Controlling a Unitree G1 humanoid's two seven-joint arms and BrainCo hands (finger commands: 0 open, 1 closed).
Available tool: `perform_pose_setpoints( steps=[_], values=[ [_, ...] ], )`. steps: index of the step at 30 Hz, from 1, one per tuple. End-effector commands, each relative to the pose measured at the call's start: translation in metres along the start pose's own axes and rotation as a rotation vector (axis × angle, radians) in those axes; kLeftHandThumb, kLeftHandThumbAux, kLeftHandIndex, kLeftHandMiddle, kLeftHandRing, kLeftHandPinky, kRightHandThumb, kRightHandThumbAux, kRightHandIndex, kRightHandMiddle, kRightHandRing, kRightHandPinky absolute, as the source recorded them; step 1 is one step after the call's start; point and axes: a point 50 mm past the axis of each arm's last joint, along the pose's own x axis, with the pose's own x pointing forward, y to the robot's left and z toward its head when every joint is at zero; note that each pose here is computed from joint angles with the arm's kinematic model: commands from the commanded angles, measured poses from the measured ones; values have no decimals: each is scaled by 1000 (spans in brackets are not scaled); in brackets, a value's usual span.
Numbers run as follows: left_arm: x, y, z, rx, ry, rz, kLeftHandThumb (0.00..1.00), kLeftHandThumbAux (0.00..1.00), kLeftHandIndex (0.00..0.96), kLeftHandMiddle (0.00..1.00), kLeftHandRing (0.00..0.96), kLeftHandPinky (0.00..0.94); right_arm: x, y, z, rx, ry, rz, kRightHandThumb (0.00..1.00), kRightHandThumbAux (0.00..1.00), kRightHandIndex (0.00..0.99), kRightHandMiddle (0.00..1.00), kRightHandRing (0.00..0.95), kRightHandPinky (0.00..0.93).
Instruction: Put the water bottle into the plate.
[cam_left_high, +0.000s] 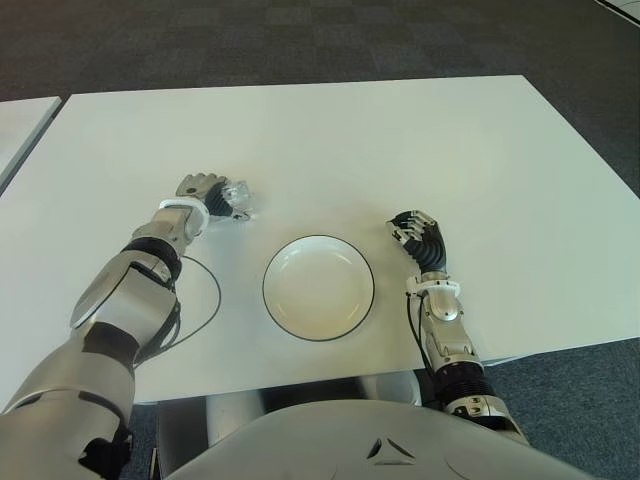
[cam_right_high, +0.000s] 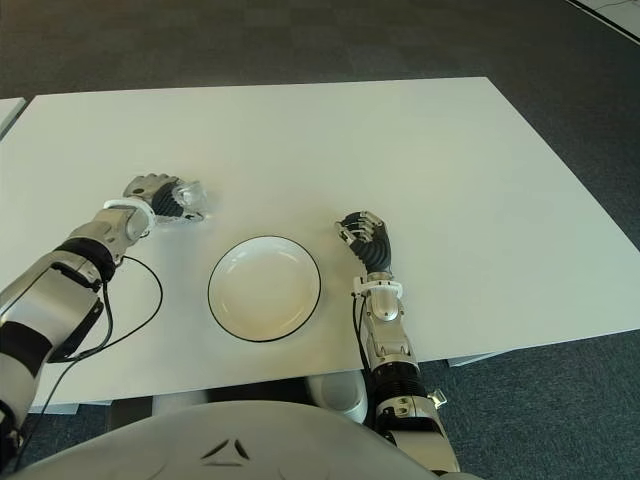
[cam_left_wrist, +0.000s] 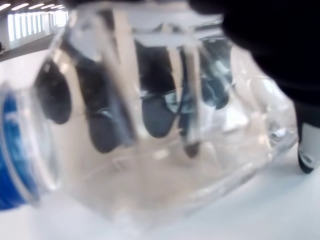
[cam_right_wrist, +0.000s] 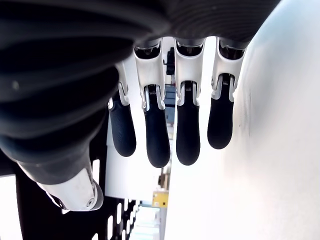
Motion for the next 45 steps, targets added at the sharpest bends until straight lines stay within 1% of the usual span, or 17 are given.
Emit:
perform_pose_setpoints(
  steps=[1, 5, 13, 20, 26, 33, 36, 45],
  values=[
    [-7, -20, -6, -67, 23, -48, 850, 665, 403, 552, 770, 788, -2, -1, -3, 0, 15, -8, 704, 732, 427, 481, 472, 479],
    [-7, -19, -6, -131, 31, -30, 850, 668, 398, 548, 805, 808, -2, -1, -3, 1, 18, -9, 704, 732, 426, 480, 473, 477],
    [-8, -16, -8, -206, 38, 6, 851, 669, 395, 545, 825, 811, -1, 0, -3, 7, 18, -6, 704, 731, 426, 477, 469, 471],
    [-7, -13, -8, -221, 35, 40, 851, 670, 394, 544, 832, 814, -1, 0, -3, 11, 18, -5, 704, 731, 427, 482, 472, 476],
    [-6, -7, -7, -234, 29, 61, 851, 670, 395, 544, 833, 809, -1, 0, -4, 16, 21, -5, 703, 731, 427, 484, 473, 473],
    [-1, 12, -5, -276, 9, 112, 851, 670, 395, 542, 829, 799, 0, 1, -4, 19, 21, -8, 703, 732, 427, 487, 477, 478],
    [0, 17, -4, -290, 0, 132, 850, 670, 395, 541, 826, 801, 0, 1, -4, 18, 21, -8, 703, 732, 426, 487, 477, 475],
    [1, 36, 2, -317, -66, 233, 850, 670, 393, 539, 827, 803, 0, 1, -4, 16, 16, -4, 703, 732, 426, 487, 475, 473]
  ],
)
